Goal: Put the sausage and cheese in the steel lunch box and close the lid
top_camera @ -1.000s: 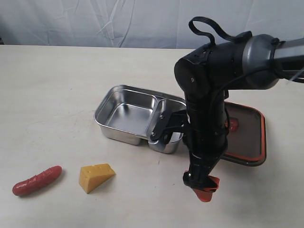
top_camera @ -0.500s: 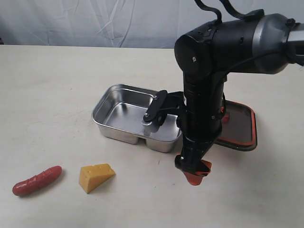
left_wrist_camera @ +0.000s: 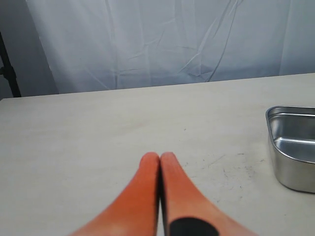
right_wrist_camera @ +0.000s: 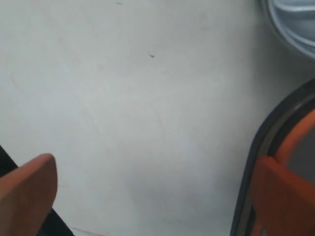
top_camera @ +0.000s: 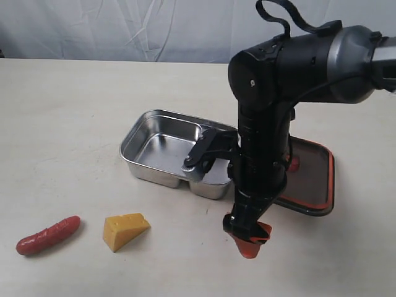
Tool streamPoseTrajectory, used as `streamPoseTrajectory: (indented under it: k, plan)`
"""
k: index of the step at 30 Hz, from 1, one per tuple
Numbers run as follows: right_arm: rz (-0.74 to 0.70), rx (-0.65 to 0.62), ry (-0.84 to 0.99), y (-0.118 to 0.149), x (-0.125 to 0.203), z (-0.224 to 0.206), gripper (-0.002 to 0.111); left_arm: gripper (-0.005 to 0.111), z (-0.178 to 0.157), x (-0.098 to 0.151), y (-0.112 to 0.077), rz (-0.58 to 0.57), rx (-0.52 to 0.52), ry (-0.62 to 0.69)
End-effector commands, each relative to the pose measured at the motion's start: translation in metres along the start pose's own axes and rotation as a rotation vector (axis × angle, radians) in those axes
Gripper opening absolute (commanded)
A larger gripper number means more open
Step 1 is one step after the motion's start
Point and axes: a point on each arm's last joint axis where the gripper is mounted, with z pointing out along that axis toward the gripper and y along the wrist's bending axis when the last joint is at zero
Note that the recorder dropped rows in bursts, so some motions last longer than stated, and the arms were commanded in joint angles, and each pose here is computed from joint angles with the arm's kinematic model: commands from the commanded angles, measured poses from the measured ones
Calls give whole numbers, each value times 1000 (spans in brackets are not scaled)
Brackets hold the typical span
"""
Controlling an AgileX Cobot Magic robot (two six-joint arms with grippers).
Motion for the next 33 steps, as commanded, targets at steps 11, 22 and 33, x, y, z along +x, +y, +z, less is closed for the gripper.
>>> streamPoseTrajectory:
  k: [11,22,33]
  plan:
    - [19,-82,68,0,-5,30,105,0,0,0,-1,-3,9,-14]
    - [74,-59,80,1,2,28,105,0,0,0,-1,-3,9,-14]
    - [192,-44,-4,12,14,3,105,0,0,0,-1,-3,9,-14]
